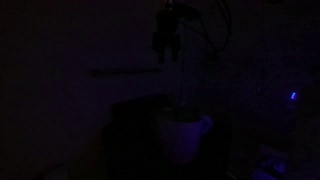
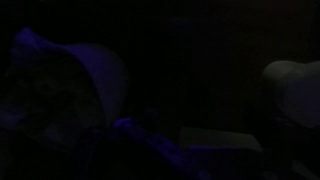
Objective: Remove the cloth from the laundry basket
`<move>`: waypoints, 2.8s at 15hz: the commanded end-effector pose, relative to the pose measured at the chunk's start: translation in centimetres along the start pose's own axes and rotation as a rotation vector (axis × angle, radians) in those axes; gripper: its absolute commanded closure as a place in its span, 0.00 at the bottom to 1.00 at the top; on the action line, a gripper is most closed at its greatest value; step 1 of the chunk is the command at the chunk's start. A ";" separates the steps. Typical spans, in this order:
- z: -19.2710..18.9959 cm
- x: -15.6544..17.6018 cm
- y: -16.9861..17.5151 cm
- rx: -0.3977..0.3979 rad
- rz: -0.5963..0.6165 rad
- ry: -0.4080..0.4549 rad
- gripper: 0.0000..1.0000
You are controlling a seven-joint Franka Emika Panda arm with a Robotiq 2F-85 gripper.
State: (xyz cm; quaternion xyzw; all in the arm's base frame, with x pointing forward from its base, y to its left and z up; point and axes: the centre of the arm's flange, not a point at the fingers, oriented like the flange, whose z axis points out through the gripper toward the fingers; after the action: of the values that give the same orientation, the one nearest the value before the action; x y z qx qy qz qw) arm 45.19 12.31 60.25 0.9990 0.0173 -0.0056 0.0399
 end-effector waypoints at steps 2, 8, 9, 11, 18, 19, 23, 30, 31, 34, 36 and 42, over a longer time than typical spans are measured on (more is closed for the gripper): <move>-10.3 3.1 7.1 0.060 0.131 -0.079 0.00; -11.4 0.4 13.8 0.067 0.239 -0.131 0.00; -12.3 0.3 14.9 0.081 0.250 -0.140 0.00; -13.4 0.2 15.5 0.091 0.255 -0.136 0.00; -11.5 8.5 19.4 0.139 0.305 -0.068 0.00; -11.0 10.3 20.6 0.144 0.313 -0.061 0.00; -4.9 17.4 25.5 0.173 0.362 -0.075 0.00; 10.2 27.1 32.2 0.228 0.571 -0.187 0.00; 12.0 28.4 33.1 0.258 0.617 -0.153 0.00; 14.8 30.0 34.8 0.353 0.730 -0.120 0.00; 14.4 29.8 34.4 0.400 0.794 -0.057 0.00; 16.3 27.1 33.2 0.377 0.768 -0.072 0.00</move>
State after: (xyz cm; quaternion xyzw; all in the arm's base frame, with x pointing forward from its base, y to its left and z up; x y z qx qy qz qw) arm 73.27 -21.11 46.34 0.9219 -0.3588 -0.0283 -0.1434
